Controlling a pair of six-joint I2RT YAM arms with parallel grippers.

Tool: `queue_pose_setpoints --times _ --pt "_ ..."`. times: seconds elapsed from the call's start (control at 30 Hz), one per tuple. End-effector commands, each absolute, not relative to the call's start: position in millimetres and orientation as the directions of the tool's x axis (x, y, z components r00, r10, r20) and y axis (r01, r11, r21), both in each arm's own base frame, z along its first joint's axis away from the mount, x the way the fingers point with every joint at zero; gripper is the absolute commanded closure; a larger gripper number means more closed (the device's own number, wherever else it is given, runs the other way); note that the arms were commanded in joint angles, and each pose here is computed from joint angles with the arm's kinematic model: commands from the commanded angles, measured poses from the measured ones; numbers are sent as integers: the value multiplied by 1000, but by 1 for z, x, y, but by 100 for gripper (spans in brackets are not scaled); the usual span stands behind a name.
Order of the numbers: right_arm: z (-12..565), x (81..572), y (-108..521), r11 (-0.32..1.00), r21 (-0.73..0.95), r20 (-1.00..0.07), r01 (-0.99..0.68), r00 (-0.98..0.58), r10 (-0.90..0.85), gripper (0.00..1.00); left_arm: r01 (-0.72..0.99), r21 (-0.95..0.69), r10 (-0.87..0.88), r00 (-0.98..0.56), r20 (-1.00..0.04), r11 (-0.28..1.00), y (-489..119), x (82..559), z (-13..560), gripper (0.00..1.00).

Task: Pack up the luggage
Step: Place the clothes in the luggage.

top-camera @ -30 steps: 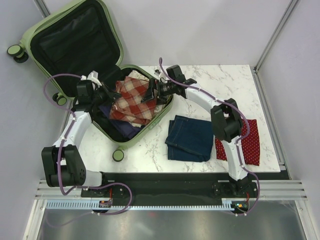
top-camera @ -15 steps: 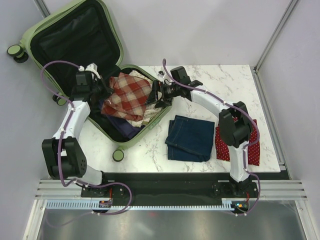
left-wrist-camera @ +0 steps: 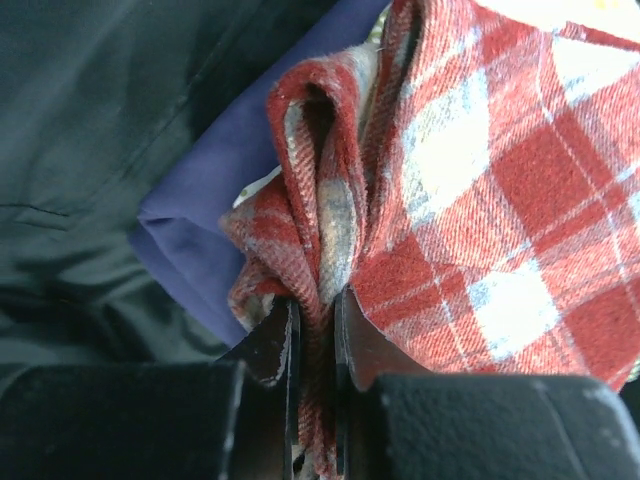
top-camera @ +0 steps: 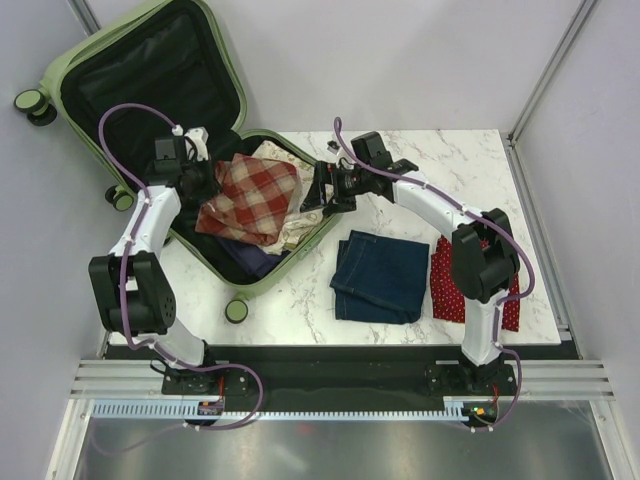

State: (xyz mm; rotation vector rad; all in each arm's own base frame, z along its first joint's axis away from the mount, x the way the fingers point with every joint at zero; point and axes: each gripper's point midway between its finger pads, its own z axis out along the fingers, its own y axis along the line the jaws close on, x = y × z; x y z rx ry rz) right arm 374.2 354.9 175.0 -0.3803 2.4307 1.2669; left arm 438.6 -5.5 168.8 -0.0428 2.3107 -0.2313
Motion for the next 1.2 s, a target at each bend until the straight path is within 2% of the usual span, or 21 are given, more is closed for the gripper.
queue_pose_setpoints --times 0.0,0.33,0.57,0.77,0.97,1.17 --pt "194 370 347 563 698 -496 -444 -866 -67 2 133 -12 74 -620 -781 991 12 436 200 98" --pt "196 364 343 568 691 -497 -447 -864 -75 2 207 143 243 -617 -749 968 33 435 207 98" --pt "188 355 337 581 688 -480 -436 -873 -86 2 217 204 296 -616 -730 955 49 459 213 98" --pt "180 351 333 598 684 -462 -418 -882 -88 2 295 237 375 -634 -677 926 52 473 192 98" --pt "173 353 334 604 687 -442 -405 -892 -94 2 305 245 390 -668 -634 921 64 479 170 98" --pt "167 352 336 603 695 -419 -391 -902 -102 2 319 232 392 -664 -637 919 79 475 167 98"
